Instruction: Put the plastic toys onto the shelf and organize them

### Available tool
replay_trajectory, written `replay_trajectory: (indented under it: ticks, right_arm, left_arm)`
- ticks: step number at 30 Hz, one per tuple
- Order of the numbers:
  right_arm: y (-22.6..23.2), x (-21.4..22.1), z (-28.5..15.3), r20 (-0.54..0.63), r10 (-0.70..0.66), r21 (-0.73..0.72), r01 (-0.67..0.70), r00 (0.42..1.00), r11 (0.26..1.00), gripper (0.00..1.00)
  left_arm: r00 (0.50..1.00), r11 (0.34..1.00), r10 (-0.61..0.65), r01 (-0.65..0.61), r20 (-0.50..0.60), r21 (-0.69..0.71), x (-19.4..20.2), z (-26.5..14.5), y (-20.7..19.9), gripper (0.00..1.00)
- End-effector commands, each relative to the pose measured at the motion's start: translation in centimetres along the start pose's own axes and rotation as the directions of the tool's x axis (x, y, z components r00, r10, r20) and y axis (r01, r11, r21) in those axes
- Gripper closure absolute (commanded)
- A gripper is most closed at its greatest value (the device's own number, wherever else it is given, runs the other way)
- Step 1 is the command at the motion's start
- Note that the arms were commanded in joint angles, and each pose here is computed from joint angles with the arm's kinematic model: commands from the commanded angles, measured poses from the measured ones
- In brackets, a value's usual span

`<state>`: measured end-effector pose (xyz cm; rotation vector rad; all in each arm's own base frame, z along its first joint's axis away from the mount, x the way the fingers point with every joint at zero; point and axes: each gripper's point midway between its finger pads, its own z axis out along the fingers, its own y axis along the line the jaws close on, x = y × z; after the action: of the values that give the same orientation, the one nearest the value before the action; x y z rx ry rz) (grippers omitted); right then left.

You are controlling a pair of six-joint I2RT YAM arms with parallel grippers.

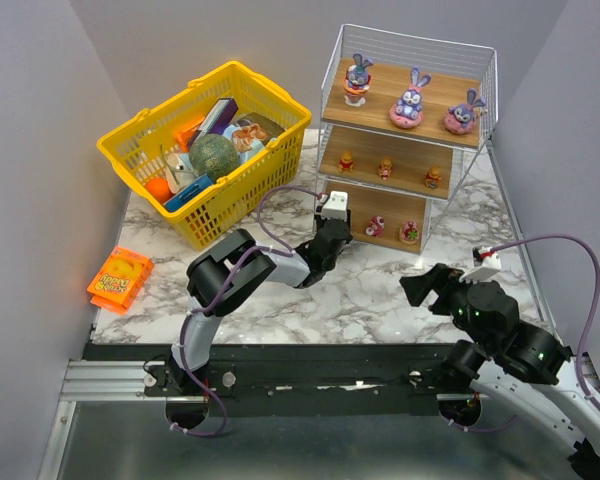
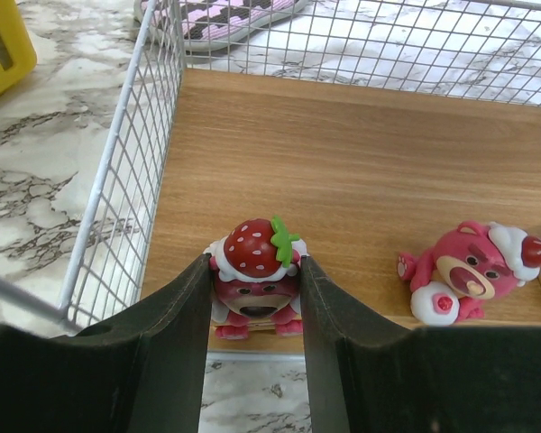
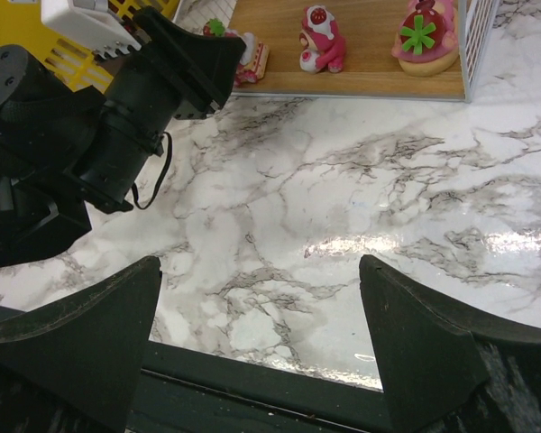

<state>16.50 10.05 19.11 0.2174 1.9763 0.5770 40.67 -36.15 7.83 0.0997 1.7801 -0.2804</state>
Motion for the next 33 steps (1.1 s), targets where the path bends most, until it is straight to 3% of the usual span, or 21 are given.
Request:
replay_trajectory:
  ticks: [1,3,7,13,24,27,33]
  right_arm:
    - [-0.1,0.0,-0.1,0.010,0.016,-0.005,-0.016,1.000,1.000,0.04]
    - [-0.2,-0.1,-0.1,0.016,0.021,-0.002,-0.021,1.000,1.000,0.04]
    - [-0.3,-0.2,-0.3,0.027,0.028,-0.006,-0.028,0.999,1.000,0.04]
    - [-0.4,-0.2,-0.2,0.031,0.034,-0.004,-0.033,0.999,0.999,0.04]
    - [-0.6,-0.1,-0.2,0.031,0.038,0.009,-0.039,0.999,0.999,0.04]
    - [-0.7,-0.2,-0.2,0.033,0.039,0.015,-0.039,0.999,0.999,0.04]
    - [-1.0,0.0,0.1,0.022,0.033,0.047,-0.034,0.999,0.998,0.02]
  left_arm:
    - [0.999,0.999,0.035,-0.035,-0.012,-0.012,0.2,0.8,-0.1,0.85]
    - [0.999,0.999,0.032,-0.032,-0.012,-0.010,0.3,0.7,-0.1,0.81]
    - [1.000,1.000,0.019,-0.019,-0.006,-0.007,0.4,0.5,0.0,0.63]
    - [1.000,1.000,0.015,-0.015,0.016,0.004,0.0,0.4,0.0,0.42]
    - [0.999,0.999,0.005,-0.007,0.049,0.033,-0.7,-0.2,-0.2,0.18]
    - [0.995,0.998,-0.010,0.004,0.095,0.064,-2.3,-1.7,-0.5,0.01]
    - [0.989,0.994,-0.038,0.022,0.142,0.109,-4.5,-6.4,-1.3,0.01]
